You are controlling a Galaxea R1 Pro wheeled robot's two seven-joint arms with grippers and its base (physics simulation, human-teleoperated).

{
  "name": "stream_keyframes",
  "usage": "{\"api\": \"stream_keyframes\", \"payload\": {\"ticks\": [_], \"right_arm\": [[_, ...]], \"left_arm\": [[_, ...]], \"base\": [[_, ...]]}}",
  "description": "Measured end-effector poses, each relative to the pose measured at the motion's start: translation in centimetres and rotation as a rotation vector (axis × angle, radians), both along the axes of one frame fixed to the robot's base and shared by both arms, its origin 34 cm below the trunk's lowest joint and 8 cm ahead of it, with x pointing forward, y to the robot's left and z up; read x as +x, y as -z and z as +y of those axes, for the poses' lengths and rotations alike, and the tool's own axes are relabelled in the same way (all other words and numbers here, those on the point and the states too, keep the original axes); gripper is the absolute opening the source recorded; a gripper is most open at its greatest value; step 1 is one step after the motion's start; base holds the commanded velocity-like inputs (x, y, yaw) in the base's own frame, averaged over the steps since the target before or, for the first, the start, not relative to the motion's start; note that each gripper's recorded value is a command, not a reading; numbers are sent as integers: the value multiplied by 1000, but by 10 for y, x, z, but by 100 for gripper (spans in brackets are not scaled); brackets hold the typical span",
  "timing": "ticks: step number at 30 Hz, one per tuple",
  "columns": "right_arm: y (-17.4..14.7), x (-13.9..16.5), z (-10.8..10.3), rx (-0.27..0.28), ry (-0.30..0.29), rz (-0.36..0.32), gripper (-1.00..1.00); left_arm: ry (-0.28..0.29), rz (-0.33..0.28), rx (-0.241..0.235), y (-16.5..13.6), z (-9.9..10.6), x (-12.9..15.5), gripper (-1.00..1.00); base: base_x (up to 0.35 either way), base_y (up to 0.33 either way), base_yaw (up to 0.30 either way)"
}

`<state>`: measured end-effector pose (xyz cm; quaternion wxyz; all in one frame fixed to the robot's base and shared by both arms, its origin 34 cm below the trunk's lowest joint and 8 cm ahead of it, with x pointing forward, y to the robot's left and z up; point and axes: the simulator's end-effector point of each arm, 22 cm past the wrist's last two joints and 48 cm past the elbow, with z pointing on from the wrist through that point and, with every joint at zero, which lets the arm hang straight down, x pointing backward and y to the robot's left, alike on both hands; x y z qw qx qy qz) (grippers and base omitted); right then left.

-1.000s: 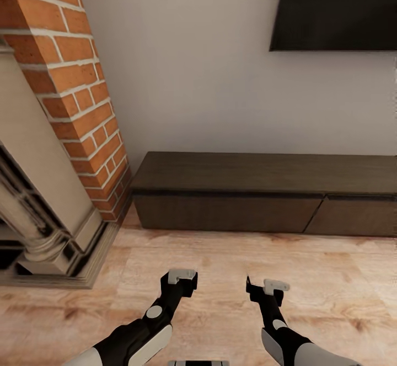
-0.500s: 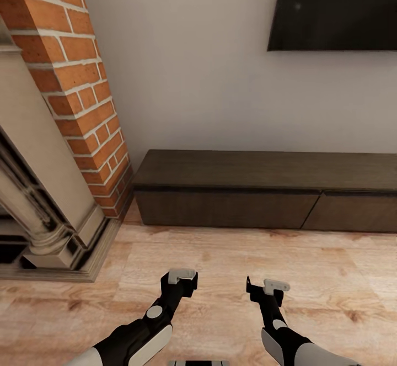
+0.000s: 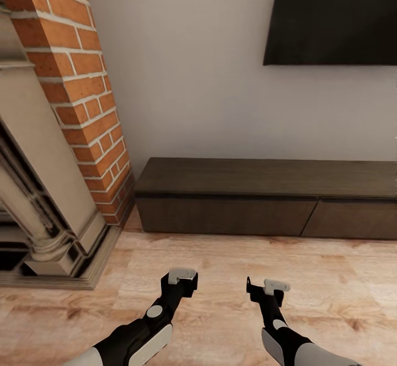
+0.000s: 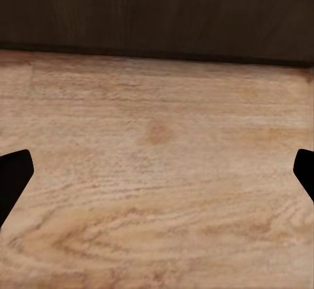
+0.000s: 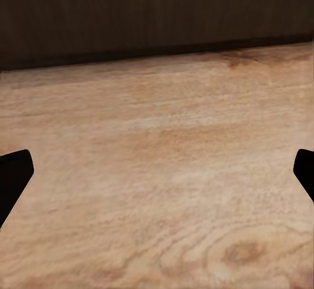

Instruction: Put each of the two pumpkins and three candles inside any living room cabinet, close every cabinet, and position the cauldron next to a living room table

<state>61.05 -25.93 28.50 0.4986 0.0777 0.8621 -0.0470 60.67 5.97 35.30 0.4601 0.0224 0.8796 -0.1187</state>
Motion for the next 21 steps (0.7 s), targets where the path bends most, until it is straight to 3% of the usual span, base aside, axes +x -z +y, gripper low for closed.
{"api": "stream_keyframes", "payload": {"ticks": [8,21], "right_arm": [[-18,7,-1,-1,1,-33,100],[-48,17,-2,-2,2,-85,100]], "left_arm": [[5,-16,6,-15,0,3,100],[-26,57,22,-32,15,11,100]], "base": [[0,0,0],[0,0,0]]}}
